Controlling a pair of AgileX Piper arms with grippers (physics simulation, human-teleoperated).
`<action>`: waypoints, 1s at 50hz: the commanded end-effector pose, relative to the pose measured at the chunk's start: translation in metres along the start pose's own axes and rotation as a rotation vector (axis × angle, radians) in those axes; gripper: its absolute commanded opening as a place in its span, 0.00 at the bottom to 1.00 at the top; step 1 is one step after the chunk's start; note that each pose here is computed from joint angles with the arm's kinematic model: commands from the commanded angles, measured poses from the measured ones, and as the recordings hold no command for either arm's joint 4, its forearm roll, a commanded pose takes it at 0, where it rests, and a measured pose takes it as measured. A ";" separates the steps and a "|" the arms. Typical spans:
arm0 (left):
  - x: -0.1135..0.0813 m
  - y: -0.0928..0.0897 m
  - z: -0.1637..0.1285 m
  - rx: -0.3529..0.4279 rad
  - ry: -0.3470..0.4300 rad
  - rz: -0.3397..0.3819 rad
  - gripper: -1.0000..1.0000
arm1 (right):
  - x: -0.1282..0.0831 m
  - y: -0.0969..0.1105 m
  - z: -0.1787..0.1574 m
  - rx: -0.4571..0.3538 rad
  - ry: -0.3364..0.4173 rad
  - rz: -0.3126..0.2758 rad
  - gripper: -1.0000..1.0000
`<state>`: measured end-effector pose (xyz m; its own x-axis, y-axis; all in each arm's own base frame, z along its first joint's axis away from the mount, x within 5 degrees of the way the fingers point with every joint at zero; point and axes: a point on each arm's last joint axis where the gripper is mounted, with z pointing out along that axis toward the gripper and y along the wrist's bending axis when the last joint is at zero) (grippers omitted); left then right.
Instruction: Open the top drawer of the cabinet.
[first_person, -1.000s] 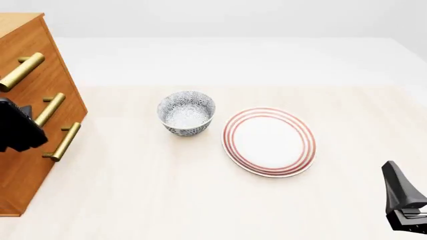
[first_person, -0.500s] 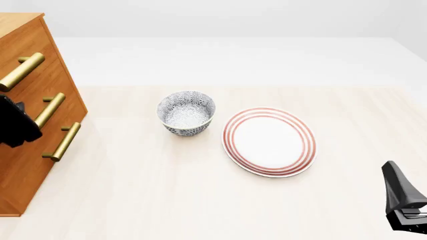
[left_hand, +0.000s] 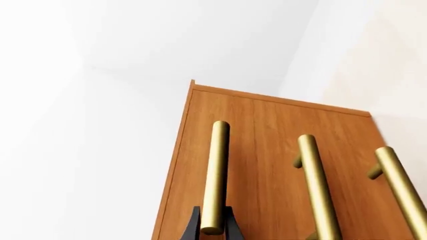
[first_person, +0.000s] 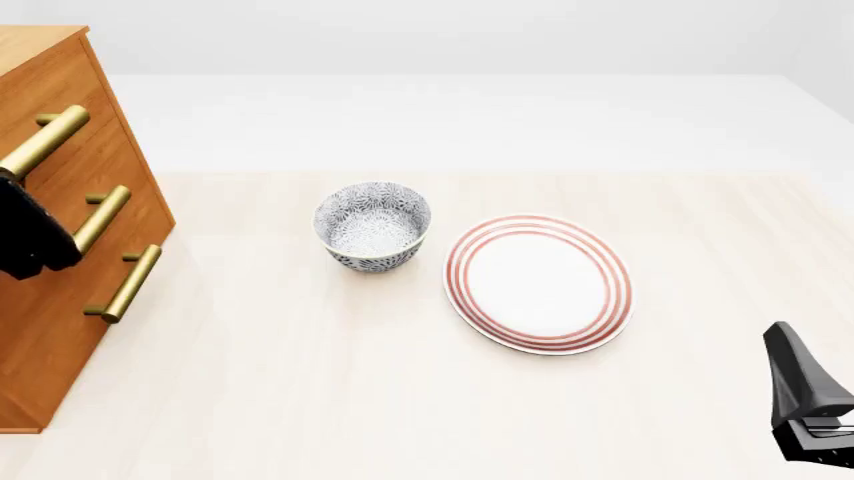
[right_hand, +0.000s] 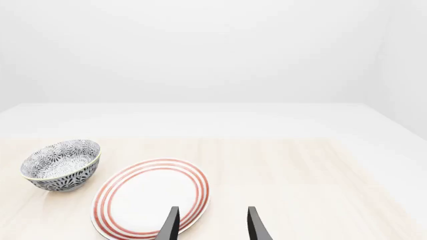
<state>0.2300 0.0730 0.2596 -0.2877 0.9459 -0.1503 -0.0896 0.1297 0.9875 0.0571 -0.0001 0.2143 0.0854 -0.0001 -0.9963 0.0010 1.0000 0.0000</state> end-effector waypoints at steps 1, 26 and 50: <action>0.001 -0.005 0.001 0.027 0.008 0.023 0.00 | 0.000 0.000 0.000 0.000 0.000 0.000 1.00; -0.015 -0.010 -0.012 0.014 -0.063 0.093 0.00 | 0.000 0.000 0.000 0.000 0.000 0.000 1.00; -0.037 -0.013 -0.014 0.017 -0.160 0.103 0.00 | 0.000 0.000 0.000 0.000 0.000 0.000 1.00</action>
<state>0.2261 0.0454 0.2582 -0.1848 0.9821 -0.0357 -0.0748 0.0222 0.9970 0.0571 -0.0001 0.2143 0.0854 0.0000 -0.9963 0.0010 1.0000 0.0001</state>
